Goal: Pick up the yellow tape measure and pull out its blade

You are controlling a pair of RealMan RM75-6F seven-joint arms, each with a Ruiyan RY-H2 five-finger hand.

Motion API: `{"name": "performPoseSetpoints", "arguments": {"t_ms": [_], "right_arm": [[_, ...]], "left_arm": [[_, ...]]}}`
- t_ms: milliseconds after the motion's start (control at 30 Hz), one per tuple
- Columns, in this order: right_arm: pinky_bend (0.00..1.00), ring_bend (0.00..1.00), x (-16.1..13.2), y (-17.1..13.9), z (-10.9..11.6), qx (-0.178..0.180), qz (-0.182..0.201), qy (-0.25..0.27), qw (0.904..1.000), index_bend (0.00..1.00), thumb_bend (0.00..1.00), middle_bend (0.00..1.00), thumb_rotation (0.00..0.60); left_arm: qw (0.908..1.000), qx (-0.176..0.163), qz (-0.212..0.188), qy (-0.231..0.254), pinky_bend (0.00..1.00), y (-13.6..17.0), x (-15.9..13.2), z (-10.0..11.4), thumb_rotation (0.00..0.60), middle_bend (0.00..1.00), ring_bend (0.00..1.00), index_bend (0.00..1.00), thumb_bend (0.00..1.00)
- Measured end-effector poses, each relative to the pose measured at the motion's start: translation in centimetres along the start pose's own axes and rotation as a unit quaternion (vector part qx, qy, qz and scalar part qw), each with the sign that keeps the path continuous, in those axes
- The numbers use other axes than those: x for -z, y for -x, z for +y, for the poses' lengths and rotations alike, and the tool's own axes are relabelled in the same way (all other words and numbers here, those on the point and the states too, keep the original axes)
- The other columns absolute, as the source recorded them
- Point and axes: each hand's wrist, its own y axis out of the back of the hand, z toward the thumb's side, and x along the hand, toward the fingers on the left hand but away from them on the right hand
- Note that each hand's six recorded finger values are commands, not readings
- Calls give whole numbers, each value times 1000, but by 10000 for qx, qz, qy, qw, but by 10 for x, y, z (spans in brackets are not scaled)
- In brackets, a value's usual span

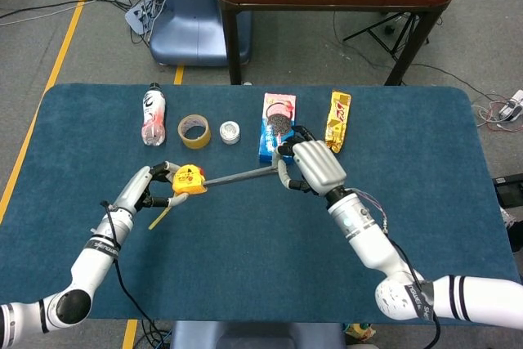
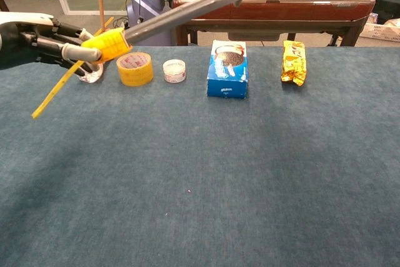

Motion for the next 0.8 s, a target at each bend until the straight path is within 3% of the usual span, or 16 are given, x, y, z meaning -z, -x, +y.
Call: {"name": "performPoseSetpoints", "arguments": {"t_ms": [800], "right_arm": [[76,308,82,-81,73,784,-625,52,9949,588,786,505,600]], "left_arm": [[9992,91,392,17,257,4,57,11,600,493,331,468,197]]}}
